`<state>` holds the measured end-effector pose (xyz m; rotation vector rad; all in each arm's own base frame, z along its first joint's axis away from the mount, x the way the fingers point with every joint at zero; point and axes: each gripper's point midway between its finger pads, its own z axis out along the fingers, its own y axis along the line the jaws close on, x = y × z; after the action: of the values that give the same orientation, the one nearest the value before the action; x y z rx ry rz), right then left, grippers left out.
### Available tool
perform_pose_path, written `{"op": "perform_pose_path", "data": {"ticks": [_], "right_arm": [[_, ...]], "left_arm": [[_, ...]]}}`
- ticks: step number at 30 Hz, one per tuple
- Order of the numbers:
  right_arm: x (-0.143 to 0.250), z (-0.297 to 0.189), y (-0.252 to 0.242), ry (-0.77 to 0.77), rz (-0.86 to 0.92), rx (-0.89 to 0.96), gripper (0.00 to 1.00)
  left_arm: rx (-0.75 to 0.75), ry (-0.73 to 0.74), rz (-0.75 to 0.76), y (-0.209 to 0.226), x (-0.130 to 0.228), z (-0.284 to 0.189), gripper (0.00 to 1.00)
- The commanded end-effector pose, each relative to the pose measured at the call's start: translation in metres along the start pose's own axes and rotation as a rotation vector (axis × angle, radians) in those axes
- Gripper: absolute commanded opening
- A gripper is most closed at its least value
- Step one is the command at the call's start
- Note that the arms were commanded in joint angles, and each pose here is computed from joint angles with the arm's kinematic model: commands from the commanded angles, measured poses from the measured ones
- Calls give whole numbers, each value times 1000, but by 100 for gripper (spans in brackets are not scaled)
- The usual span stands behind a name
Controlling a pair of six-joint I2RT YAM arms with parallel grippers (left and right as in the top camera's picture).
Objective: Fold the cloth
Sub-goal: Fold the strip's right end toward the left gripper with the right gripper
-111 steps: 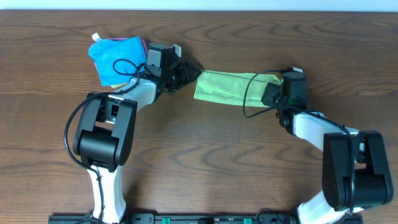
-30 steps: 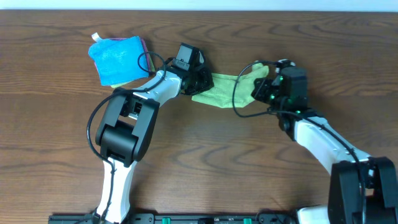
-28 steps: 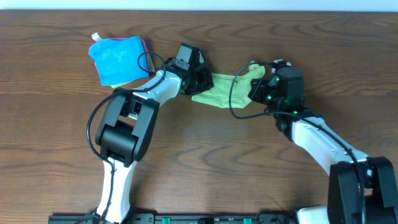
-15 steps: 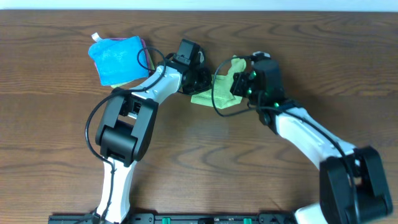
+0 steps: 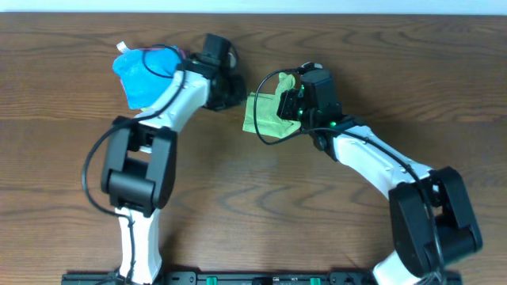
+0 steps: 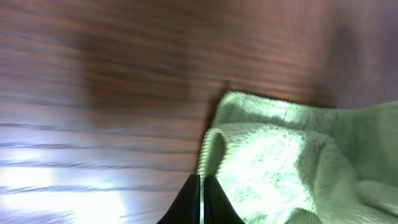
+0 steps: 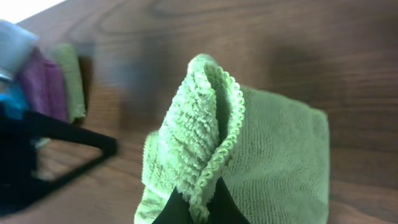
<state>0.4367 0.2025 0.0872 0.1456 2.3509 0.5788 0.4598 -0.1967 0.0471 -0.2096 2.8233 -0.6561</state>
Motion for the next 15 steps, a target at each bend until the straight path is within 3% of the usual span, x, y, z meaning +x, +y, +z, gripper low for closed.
{"op": "perform_pose_path", "data": {"ticks": [1, 13, 15], "right_arm": [[14, 14, 4, 35, -25, 6, 1], [38, 40, 17, 76, -35, -12, 1], [39, 43, 19, 79, -37, -14, 6]], "left_arm": [[-9, -72, 21, 2, -20, -28, 6], [-22, -87, 16, 14, -26, -52, 5], [-24, -84, 12, 16, -26, -53, 6]]}}
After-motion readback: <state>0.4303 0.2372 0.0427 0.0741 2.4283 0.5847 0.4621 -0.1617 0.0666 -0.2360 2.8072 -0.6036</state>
